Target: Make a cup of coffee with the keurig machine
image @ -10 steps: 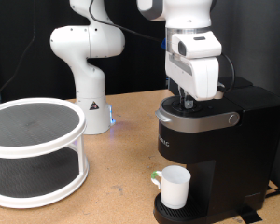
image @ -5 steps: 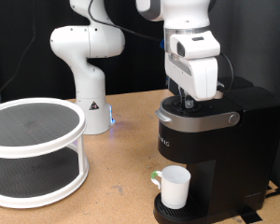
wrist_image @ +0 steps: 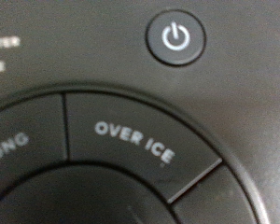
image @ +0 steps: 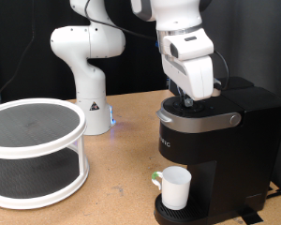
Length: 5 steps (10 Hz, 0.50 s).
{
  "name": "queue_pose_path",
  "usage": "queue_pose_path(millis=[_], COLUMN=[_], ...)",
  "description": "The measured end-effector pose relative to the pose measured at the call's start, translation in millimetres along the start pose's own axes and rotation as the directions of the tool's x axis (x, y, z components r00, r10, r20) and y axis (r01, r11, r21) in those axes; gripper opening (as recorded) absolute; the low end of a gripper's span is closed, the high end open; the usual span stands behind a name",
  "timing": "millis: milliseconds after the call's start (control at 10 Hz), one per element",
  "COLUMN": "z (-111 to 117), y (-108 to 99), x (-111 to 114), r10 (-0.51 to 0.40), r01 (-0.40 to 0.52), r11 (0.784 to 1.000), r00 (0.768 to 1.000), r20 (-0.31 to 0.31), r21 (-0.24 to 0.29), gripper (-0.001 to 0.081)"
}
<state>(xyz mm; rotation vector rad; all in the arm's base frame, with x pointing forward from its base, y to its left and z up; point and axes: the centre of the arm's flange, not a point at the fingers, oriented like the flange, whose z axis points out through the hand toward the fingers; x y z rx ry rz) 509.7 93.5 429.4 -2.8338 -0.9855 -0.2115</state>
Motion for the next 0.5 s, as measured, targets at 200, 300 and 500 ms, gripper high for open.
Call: queue_pose_path(millis=[200, 300, 500], z=[-15, -26, -48], y=[0, -1, -3], x=[-2, -4, -11], r10=[0.017, 0.021, 0.03], r01=[-0.016, -0.02, -0.028], r11=[1.0, 0.999, 0.999], r00=[0.999, 0.998, 0.998], r20=[-0.039, -0.055, -0.063], r21=[0.017, 0.026, 0.038], gripper=[0.0004, 0.0004, 0.0004])
